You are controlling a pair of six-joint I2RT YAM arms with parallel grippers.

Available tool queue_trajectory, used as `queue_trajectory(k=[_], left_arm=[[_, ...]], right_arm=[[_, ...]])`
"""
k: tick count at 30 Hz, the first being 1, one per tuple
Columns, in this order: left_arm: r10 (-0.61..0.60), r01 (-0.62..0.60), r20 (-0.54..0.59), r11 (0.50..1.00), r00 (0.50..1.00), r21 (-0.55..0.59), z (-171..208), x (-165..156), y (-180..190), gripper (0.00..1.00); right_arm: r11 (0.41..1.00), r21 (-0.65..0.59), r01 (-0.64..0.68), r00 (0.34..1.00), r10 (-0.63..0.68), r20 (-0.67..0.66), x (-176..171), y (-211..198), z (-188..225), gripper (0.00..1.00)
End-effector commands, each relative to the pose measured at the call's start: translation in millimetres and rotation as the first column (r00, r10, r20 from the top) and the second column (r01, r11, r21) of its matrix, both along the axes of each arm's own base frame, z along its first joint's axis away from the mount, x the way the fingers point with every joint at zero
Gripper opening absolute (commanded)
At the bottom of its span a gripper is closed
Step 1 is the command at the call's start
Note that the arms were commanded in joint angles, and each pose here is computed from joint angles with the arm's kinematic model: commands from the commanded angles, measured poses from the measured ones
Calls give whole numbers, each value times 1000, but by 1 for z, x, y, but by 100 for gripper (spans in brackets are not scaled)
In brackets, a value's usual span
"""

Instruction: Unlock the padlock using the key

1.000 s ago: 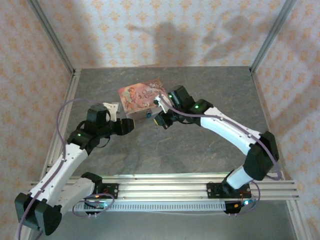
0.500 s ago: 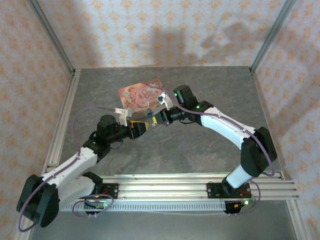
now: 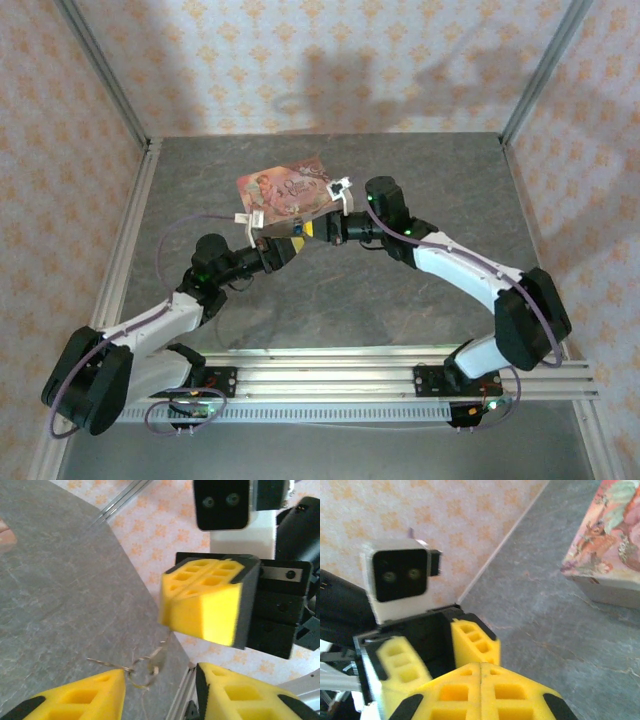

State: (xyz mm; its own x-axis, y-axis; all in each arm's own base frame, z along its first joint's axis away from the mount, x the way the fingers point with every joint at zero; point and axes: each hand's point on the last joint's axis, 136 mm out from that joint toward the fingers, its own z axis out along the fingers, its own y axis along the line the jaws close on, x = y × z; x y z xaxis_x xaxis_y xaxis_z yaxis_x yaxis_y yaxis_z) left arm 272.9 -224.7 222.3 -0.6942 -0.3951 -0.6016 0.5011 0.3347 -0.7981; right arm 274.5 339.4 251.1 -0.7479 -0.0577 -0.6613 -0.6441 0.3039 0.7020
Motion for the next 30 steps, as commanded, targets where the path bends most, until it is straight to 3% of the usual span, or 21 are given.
queue_trajectory(k=[1,30], left_arm=[[-15,19,55,996,998,-82,21,-2,-1,38],[9,-4,84,998,996,-63,34,-8,4,27]], right_arm=[[998,68,3,999,-6,43,-3,-2,23,0],[992,125,-20,1000,18,15,-13,6,25,0]])
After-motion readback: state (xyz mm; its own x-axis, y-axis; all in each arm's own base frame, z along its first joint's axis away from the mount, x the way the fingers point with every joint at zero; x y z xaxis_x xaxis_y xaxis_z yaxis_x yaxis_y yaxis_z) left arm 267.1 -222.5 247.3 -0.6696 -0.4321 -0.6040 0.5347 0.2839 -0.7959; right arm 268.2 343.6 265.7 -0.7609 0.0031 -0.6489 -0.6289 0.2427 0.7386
